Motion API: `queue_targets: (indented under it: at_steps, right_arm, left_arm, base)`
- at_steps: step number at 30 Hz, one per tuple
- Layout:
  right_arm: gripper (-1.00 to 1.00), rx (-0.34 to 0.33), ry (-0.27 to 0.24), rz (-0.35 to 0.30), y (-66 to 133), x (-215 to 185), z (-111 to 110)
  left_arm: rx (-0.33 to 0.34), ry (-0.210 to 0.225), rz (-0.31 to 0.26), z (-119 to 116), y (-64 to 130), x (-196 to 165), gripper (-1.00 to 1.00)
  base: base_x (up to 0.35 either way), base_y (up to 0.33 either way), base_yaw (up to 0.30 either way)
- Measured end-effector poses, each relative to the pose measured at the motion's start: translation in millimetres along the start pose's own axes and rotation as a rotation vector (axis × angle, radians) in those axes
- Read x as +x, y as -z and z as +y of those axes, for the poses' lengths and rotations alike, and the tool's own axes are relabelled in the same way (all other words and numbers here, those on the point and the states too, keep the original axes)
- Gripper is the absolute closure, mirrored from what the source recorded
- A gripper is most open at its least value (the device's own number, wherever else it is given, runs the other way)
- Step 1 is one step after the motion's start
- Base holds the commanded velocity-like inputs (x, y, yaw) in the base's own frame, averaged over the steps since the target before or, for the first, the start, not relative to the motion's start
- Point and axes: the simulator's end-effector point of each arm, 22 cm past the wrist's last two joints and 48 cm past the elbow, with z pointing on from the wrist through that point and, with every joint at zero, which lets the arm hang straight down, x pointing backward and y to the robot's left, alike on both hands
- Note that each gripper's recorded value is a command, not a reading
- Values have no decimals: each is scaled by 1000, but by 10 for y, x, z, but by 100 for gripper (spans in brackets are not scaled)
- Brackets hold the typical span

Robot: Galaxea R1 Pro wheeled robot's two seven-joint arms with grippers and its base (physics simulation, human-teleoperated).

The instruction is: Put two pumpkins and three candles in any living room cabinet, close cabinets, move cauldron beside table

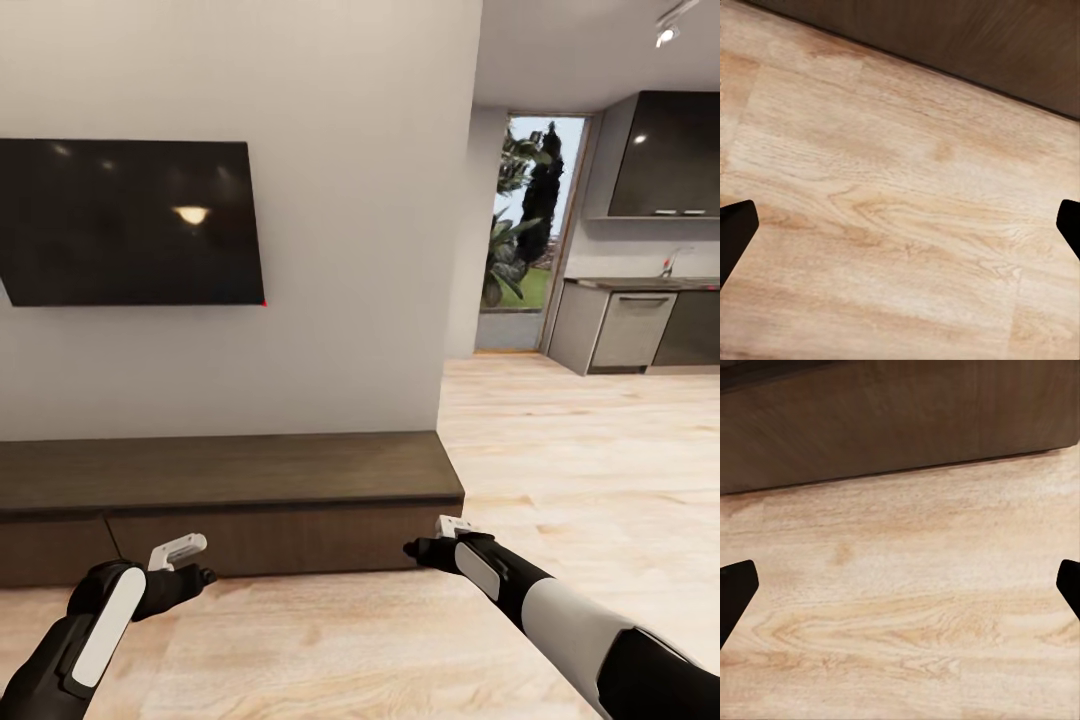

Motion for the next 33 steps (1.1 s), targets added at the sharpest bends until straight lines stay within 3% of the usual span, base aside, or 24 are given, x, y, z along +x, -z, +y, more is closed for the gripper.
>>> queue_targets:
  at_steps: [19,33]
  right_arm:
    - [-100,-5,1,-14,250,-322,126]
    - [-100,7,-1,23,347,-366,125]
  left_arm:
    - [-1,0,2,-97,278,-242,-100]
    - [-6,1,23,-155,407,-342,-100]
  base:
    - [0,0,0]
    - [0,0,0]
